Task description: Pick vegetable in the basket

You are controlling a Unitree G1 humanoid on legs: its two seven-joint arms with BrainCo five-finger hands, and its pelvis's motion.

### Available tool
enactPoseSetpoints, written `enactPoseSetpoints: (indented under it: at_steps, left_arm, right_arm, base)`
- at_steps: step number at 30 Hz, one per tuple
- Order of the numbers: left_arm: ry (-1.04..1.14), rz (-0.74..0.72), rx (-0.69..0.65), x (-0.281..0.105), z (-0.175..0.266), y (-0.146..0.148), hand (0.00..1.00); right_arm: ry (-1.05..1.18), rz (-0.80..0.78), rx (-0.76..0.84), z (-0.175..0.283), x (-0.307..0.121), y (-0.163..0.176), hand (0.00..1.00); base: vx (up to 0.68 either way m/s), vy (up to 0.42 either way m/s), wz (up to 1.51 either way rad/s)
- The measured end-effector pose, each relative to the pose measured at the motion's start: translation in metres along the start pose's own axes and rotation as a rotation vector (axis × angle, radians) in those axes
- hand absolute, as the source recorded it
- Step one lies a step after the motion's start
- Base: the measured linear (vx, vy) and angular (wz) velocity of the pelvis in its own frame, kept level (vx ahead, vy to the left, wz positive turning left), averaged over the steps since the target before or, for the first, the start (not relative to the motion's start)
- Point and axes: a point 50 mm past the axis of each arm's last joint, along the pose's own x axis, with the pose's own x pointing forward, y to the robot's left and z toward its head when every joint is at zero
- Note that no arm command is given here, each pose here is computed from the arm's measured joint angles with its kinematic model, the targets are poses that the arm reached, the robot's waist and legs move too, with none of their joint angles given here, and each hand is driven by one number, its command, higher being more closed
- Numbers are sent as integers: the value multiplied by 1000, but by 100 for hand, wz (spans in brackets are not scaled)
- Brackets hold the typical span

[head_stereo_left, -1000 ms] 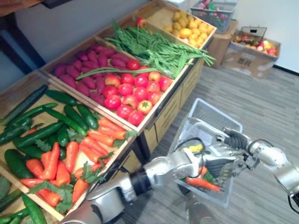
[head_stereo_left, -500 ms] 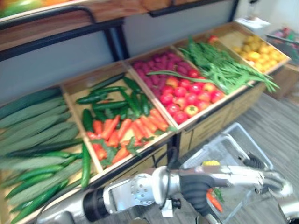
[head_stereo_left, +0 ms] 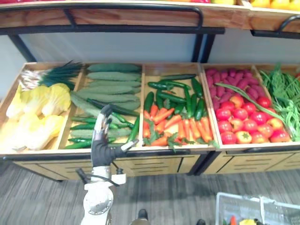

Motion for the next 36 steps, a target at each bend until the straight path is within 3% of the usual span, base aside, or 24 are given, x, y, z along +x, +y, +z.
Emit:
enactPoseSetpoints:
  at_steps: [6, 9, 12, 14, 17, 21, 27, 36]
  left_arm:
    - [421, 194, 186, -41, -81, 25, 0]
    - [668, 236, 308, -78, -123, 41, 0]
    - [1044, 284, 377, -143, -164, 54, 0]
    - [1207, 293, 381, -174, -174, 55, 0]
    - [1503, 310, 280, -230, -180, 48, 0]
    - [1590, 290, 146, -246, -180, 41, 0]
    - [1559, 217, 54, -225, -188, 27, 0]
    - [1558, 83, 115, -223, -190, 26, 0]
  right_arm:
    - [44, 6, 19, -14, -6, 15, 100]
    - [39, 7, 36, -14, -8, 20, 100]
    - [35, -3, 88, -14, -9, 25, 100]
    - [49, -21, 106, -17, -10, 24, 100]
    - [75, -36, 131, -15, -6, 27, 100]
    - [101, -18, 125, -18, -6, 32, 100]
    - [142, 39, 41, -28, -10, 42, 100]
    - [155, 90, -15, -32, -12, 49, 100]
  base:
    - [19, -28, 22]
    - [-6, -5, 7]
    - [6, -6, -6]
    - [43, -4, -6]
    - [75, -10, -16]
    - [97, -14, -26]
    - [48, -14, -19]
    - [0, -6, -11]
